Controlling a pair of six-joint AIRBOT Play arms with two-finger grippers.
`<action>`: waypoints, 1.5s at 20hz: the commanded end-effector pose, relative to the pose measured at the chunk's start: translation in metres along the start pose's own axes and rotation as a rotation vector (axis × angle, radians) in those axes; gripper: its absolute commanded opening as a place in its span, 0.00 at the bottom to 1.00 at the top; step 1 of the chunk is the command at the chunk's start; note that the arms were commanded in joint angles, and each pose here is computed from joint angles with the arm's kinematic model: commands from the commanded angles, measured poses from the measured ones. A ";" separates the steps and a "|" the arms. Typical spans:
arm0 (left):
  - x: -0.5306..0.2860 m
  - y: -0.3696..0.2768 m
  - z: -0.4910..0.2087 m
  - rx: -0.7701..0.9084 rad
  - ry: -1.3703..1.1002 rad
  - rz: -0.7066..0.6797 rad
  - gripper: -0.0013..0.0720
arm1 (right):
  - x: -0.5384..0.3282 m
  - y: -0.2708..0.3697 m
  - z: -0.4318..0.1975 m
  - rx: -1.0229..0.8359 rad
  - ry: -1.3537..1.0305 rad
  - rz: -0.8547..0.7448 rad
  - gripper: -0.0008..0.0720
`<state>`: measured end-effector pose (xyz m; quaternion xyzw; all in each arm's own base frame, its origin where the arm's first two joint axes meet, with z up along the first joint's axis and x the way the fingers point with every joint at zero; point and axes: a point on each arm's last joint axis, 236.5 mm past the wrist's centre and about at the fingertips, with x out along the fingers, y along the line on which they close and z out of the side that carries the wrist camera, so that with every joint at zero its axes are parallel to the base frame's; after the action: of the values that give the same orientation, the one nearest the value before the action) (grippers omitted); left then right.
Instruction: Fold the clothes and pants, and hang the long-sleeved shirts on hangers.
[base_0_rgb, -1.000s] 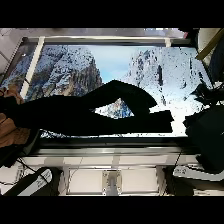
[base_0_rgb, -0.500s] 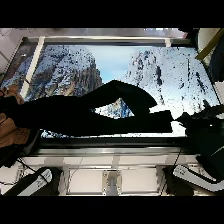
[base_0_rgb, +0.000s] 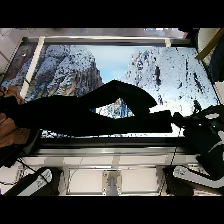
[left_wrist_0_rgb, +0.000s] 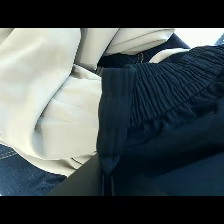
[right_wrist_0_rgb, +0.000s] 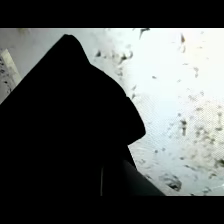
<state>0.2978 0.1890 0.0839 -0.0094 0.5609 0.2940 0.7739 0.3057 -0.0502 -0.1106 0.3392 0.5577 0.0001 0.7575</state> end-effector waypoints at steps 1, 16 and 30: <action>0.000 0.000 0.000 0.000 0.001 0.000 0.03 | 0.004 0.007 0.012 0.005 -0.050 0.033 0.03; -0.042 0.026 0.004 -0.003 -0.122 0.034 0.03 | -0.231 0.112 0.053 -0.328 -0.312 -0.076 0.02; 0.015 -0.002 -0.034 -0.046 0.044 0.010 0.03 | -0.012 0.084 0.196 0.029 -0.311 0.024 0.03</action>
<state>0.2743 0.1842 0.0640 -0.0221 0.5686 0.3065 0.7630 0.4478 -0.0802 -0.0034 0.3214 0.4833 -0.0014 0.8143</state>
